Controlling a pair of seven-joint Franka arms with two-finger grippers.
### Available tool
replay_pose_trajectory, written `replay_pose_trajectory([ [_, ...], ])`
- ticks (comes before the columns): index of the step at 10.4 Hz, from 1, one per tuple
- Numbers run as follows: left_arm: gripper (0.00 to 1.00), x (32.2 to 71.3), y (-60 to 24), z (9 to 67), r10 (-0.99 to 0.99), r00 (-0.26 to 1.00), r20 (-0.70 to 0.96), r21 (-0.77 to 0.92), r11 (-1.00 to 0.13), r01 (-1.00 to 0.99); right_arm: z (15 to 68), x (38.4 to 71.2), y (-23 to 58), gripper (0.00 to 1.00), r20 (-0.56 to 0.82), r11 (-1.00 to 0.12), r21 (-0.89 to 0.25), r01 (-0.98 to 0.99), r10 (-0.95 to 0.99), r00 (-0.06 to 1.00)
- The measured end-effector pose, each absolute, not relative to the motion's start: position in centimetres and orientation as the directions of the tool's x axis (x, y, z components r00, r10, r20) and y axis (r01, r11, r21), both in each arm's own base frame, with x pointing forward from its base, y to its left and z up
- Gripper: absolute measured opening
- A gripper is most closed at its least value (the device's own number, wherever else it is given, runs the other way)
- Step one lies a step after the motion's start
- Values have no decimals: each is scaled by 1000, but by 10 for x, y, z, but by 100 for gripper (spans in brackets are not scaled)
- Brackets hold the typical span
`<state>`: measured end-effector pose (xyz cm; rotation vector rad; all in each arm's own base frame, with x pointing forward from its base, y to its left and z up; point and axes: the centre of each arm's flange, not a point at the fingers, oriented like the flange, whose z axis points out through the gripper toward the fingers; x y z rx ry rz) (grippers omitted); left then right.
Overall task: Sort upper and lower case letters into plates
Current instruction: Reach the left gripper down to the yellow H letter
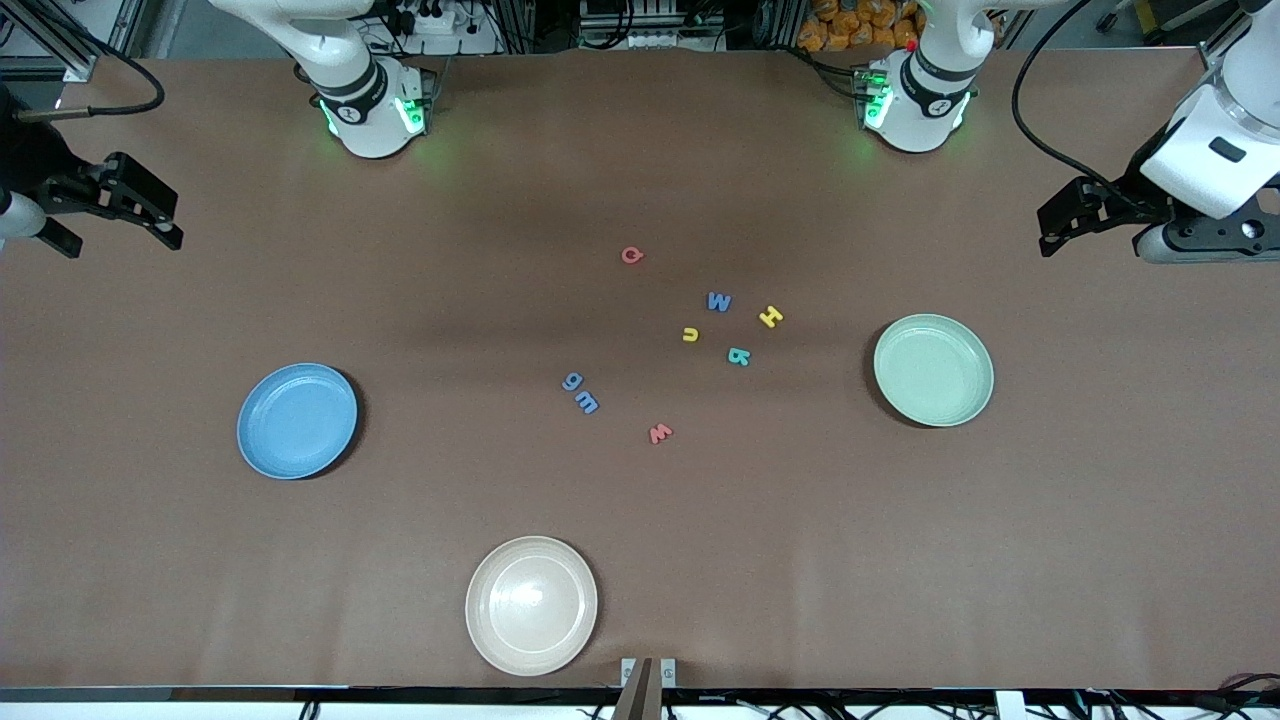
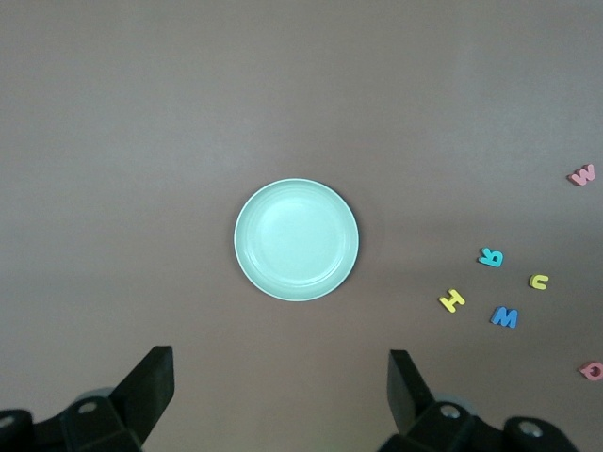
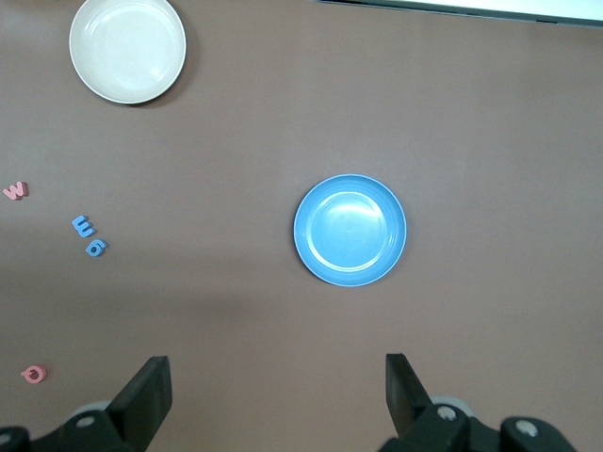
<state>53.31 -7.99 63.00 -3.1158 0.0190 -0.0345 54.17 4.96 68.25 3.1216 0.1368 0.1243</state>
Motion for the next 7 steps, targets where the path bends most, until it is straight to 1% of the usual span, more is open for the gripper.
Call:
replay_pose_trajectory([
  [4, 100, 534, -83, 628, -19, 1000, 18, -26, -1000, -18, 680, 542, 50, 100, 73, -996, 18, 87, 88, 993],
  [6, 100, 533, -111, 615, -62, 998, -12, -29, -998, -62, 677, 542, 49, 100, 65, -996, 18, 87, 88, 994],
  [7, 100, 533, -127, 602, -50, 998, -40, -33, -998, -51, 676, 543, 49, 100, 61, -996, 18, 87, 88, 994],
])
